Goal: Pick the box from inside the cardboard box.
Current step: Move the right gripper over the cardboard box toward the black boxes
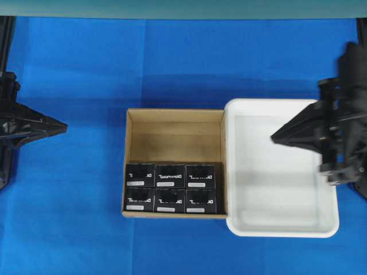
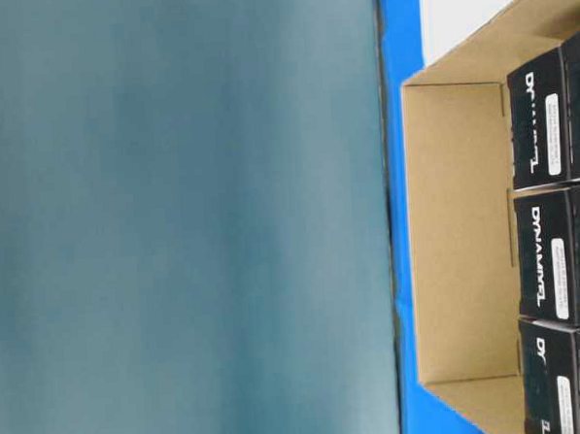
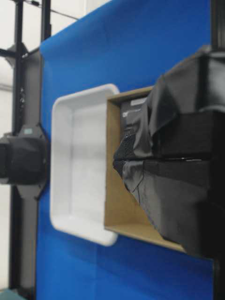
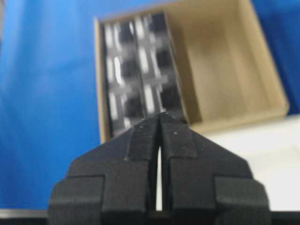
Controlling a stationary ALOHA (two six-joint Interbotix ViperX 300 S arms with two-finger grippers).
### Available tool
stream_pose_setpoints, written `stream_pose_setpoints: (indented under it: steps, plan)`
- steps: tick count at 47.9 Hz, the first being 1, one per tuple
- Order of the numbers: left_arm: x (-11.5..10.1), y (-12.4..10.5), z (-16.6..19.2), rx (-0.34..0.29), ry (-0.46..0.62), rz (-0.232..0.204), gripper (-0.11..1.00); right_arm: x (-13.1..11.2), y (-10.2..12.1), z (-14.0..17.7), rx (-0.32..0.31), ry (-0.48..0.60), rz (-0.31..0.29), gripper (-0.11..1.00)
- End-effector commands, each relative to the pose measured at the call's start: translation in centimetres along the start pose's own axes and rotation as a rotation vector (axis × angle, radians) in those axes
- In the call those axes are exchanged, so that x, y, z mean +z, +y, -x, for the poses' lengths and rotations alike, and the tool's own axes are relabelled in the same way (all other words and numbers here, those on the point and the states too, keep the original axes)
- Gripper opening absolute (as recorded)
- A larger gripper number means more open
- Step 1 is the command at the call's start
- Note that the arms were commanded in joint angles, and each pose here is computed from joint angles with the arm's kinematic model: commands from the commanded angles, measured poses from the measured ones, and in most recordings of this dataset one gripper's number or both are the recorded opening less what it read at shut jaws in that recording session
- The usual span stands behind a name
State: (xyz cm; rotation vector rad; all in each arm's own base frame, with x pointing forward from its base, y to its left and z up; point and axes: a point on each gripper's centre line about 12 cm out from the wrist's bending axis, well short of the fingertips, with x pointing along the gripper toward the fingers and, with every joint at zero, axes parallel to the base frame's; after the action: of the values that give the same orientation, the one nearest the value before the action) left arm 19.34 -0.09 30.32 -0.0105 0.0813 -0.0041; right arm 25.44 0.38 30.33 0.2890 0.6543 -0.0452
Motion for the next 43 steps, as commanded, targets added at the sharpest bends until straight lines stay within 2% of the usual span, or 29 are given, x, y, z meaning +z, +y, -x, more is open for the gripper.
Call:
stream_pose_setpoints:
  steps: [1, 21, 33, 43]
  plan:
    - [1.2, 0.0, 0.0, -0.002, -0.026, -0.005, -0.06, 1.2, 0.4, -0.8, -0.009, 0.061, -0.004, 0.02]
    - [1.2, 0.1, 0.0, 0.004, 0.011, -0.006, -0.07, 3.5, 1.2, -7.7, -0.073, 0.419, 0.021, 0.02]
    - [1.4, 0.0, 0.0, 0.003, 0.023, -0.006, -0.07, 4.1, 1.1, -11.2, -0.094, 0.568, 0.048, 0.02]
    - [1.4, 0.0, 0.0, 0.001, 0.021, -0.006, -0.07, 4.9, 1.3, -14.1, -0.079, 0.624, 0.104, 0.03]
